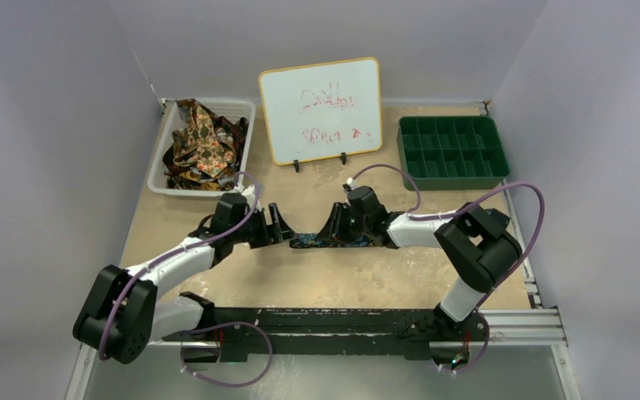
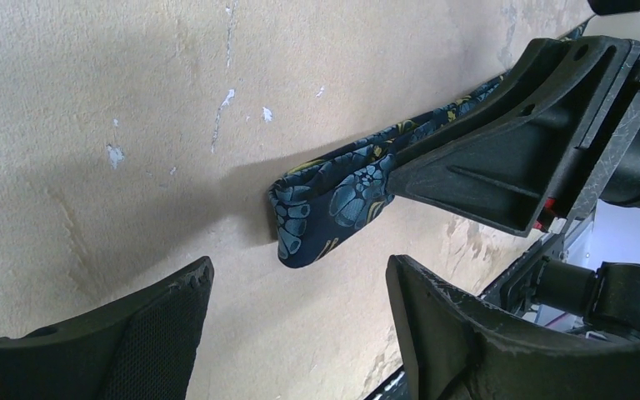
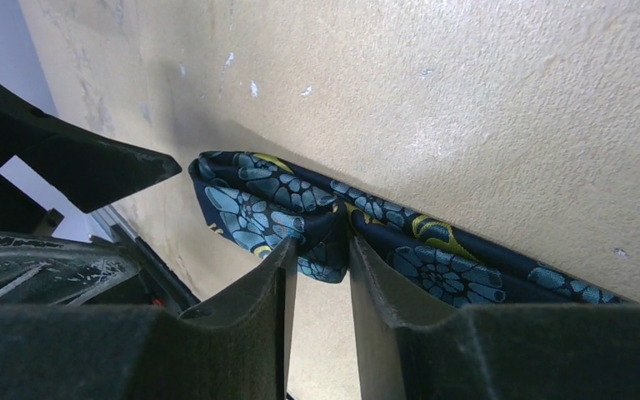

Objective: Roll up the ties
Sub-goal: Roll the tie at the center of the board.

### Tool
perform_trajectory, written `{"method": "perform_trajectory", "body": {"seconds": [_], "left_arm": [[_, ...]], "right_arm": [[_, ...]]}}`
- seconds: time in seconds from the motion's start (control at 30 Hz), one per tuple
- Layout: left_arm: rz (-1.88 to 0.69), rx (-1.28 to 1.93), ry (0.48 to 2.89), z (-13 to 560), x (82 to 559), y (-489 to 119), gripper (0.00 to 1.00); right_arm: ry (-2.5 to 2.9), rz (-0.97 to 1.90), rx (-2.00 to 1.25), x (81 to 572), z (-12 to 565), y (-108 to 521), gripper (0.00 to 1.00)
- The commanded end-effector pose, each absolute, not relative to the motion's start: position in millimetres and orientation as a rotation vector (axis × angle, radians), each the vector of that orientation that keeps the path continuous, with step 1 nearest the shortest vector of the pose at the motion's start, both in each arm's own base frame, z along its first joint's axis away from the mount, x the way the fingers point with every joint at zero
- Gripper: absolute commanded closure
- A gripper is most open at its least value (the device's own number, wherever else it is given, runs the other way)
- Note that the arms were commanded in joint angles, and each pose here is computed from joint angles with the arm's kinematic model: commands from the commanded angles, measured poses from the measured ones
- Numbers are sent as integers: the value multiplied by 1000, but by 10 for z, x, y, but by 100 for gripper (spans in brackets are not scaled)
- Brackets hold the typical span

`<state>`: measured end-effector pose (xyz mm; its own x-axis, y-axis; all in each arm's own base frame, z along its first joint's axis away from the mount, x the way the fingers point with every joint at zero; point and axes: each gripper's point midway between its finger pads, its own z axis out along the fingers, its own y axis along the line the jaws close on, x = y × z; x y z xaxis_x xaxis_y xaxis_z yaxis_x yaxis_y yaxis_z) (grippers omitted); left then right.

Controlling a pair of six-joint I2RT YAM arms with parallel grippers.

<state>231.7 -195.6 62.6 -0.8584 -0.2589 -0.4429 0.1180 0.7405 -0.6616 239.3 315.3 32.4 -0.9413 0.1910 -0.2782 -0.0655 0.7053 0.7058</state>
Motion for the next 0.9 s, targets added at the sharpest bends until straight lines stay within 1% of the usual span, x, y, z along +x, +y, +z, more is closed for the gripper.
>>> {"method": "perform_trajectory", "body": {"seconds": [0.0,0.23,0.53,0.73,0.8,0.87], "left_arm": [[-987,-47,2370,629,2383,-1990,26],[-1048,-36,2352,591,2428,-2081,26],[-1129,-57,2344,469,2452,-2181,33],[-1164,-81,2338,403,2413,-2178,40],[-1174,-84,2340,384,2405,-2181,46],[-1177,-95,2336,378,2407,-2168,48]], "right_arm": [[2557,1119,84,2471,387,3219,69],[2580,1106,94,2479,311,3187,72],[2610,1109,101,2464,223,3160,76],[2624,1117,104,2451,186,3160,81],[2626,1117,111,2453,173,3149,81],[2634,1116,110,2449,150,3147,82]]}}
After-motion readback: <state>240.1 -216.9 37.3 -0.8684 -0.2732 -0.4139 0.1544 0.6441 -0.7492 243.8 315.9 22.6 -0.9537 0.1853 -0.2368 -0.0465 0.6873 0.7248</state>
